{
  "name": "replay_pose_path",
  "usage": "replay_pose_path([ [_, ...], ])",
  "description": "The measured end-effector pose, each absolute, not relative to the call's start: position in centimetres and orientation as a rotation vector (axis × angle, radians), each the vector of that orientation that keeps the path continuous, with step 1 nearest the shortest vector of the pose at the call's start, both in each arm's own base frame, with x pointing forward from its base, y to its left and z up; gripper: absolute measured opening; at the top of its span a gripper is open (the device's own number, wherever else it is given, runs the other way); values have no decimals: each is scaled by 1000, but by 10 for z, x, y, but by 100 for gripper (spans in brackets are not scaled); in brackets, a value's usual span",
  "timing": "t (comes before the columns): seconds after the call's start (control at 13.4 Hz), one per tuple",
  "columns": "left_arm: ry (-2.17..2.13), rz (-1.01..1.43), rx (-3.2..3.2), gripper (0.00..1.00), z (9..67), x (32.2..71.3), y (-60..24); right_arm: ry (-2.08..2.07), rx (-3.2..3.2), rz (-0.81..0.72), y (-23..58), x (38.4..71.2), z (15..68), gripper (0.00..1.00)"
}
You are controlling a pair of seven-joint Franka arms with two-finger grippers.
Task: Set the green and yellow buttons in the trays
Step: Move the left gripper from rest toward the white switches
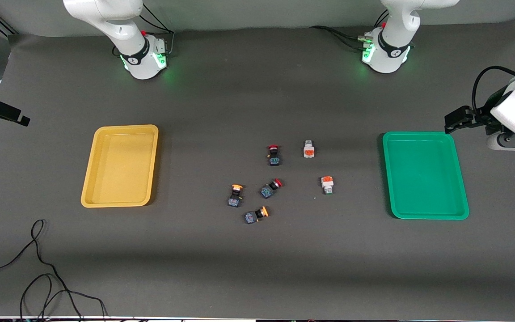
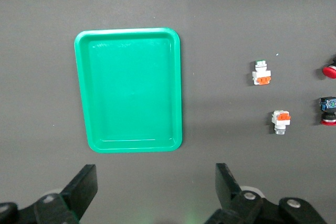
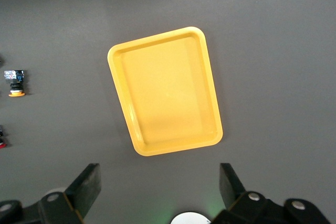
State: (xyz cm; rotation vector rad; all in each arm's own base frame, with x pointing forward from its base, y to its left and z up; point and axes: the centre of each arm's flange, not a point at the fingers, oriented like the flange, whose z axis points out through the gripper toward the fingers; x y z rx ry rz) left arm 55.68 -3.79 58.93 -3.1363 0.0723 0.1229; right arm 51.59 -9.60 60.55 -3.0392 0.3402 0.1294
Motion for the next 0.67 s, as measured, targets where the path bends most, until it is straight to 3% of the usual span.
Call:
replay_pose_path([
  [0.67,76,133,-3136,100,586,556,-39,336,-3040,129,-95,516,606,100],
])
